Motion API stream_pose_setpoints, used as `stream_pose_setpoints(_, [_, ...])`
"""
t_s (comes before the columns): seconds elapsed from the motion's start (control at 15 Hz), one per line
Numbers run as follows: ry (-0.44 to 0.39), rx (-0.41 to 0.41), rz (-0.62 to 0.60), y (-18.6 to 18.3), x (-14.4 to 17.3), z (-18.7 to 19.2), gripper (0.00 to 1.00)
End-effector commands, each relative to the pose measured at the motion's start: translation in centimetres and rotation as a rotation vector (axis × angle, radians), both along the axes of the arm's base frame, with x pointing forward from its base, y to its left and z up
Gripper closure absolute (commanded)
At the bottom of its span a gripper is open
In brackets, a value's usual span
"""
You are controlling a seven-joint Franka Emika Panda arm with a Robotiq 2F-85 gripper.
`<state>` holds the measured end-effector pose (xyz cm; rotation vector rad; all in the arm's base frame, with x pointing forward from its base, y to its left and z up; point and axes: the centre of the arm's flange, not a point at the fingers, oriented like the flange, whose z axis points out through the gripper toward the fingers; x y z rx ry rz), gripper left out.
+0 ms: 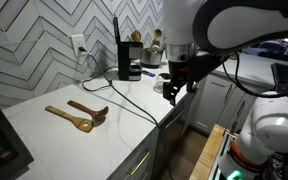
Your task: Close the coffeemaker chamber
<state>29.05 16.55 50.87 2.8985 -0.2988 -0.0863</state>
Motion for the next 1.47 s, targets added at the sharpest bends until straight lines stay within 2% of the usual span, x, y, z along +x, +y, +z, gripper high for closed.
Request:
stream_pose_setpoints(0.0, [0.0,0.0,0.0,0.0,0.0,0.0,0.0])
stream_pose_setpoints(0.67, [-0.008,-0.002,-0.002,-0.5,0.6,0.3,0.0])
stream_pose_setpoints(0.93, [-0.116,-0.107,0.043,-3.3,5.9,3.3,0.0])
stream_pose_setpoints(1.13, [-0.208,-0.212,0.15,-5.1,11.1,5.7,0.0])
stream_pose_setpoints(1.4, [-0.343,-0.347,0.28,-6.7,18.2,6.7,0.0])
